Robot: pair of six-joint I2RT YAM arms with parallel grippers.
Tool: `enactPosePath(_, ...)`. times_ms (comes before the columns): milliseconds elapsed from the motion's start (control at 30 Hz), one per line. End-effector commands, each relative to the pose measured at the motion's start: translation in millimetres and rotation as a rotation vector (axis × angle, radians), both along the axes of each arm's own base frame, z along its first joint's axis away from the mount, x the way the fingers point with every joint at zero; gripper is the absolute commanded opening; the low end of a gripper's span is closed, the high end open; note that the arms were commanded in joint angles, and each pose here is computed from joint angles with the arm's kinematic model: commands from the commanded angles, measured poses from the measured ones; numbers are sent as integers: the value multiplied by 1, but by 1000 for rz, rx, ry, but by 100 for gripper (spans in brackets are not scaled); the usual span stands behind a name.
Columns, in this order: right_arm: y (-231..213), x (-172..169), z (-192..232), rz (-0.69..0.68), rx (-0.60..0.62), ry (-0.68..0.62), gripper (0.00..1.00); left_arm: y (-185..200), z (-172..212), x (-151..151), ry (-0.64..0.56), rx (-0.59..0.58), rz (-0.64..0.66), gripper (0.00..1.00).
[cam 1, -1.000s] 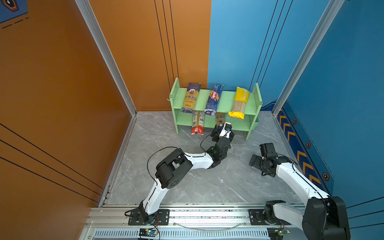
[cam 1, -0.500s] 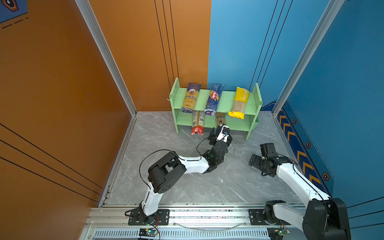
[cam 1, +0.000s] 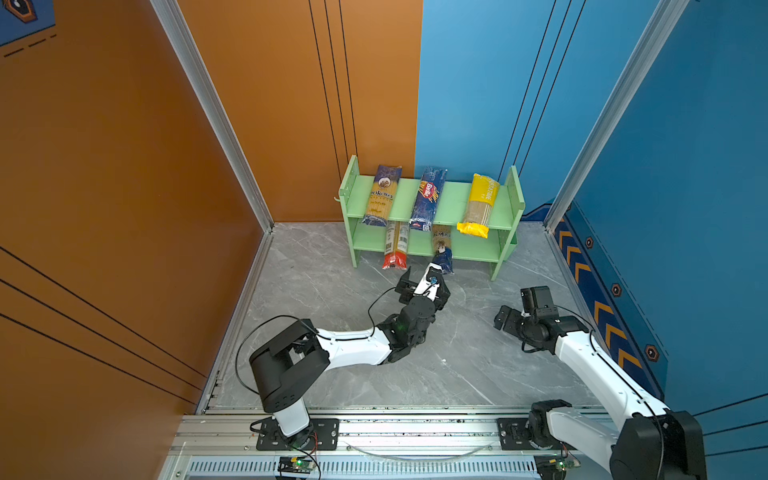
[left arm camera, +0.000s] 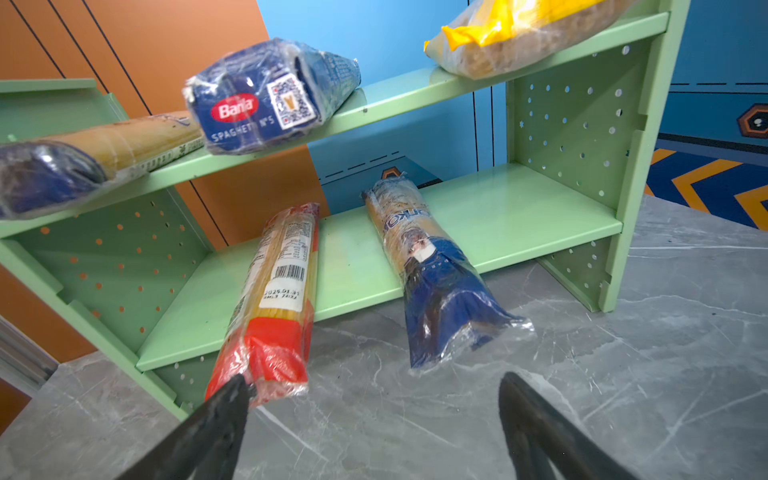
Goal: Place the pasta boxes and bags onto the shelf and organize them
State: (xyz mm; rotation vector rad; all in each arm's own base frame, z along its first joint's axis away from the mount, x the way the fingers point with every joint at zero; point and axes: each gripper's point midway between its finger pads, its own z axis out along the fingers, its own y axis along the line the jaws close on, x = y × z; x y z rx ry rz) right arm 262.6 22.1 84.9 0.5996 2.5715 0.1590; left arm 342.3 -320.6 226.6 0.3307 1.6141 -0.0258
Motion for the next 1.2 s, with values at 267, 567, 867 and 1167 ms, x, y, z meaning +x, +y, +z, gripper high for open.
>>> enactPosePath(267, 15, 8, 0, 56, 14, -7, 100, 48, -24, -35, 119, 6, 15, 98)
enactPosePath(567, 25, 11, -6, 126, 11, 8, 100, 90, -48, -52, 186, 10, 78, 98)
enactPosePath(867, 28, 22, 5, 256, -62, -36, 100, 142, -55, -47, 226, -24, 170, 98)
enactPosePath(1167, 28, 44, 25, 311, -90, -132, 100, 194, -43, -20, 211, -20, 211, 98)
